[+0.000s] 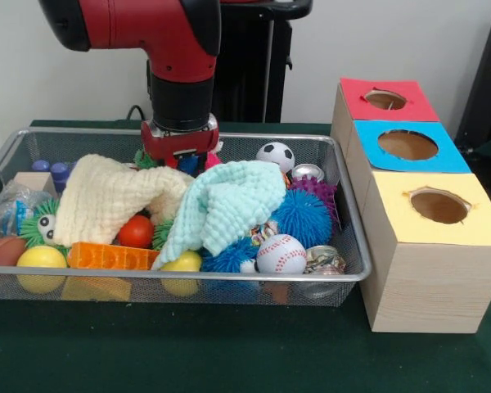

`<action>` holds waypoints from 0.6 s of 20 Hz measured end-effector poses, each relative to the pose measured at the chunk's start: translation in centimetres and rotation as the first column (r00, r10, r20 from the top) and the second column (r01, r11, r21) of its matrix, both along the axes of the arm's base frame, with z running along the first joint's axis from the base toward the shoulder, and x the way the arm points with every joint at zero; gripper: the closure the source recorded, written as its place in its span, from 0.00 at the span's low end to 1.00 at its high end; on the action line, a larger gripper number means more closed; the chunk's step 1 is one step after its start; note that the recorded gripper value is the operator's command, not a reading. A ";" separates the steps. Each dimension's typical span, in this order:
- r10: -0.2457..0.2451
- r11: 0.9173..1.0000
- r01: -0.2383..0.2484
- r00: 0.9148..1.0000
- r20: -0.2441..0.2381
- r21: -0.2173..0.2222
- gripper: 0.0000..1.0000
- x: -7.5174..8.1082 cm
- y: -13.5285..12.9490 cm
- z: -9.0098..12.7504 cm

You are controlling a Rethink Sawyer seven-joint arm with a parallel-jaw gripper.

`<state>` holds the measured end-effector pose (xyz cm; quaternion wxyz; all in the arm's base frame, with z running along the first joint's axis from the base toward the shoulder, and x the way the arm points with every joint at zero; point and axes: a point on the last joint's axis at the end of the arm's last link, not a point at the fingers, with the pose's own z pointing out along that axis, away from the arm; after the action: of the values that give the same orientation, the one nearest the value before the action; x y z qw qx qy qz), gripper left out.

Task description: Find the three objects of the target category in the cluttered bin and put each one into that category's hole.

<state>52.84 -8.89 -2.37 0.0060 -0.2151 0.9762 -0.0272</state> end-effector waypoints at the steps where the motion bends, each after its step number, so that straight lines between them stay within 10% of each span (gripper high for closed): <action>1: -0.003 1.000 0.003 1.000 -0.001 0.000 0.00 0.0 0.0 0.0; 12: -0.191 0.980 0.192 0.981 -0.032 0.052 0.00 0.3 -2.0 0.5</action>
<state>53.14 -10.88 -1.82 -0.0038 -0.1203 0.9927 0.0021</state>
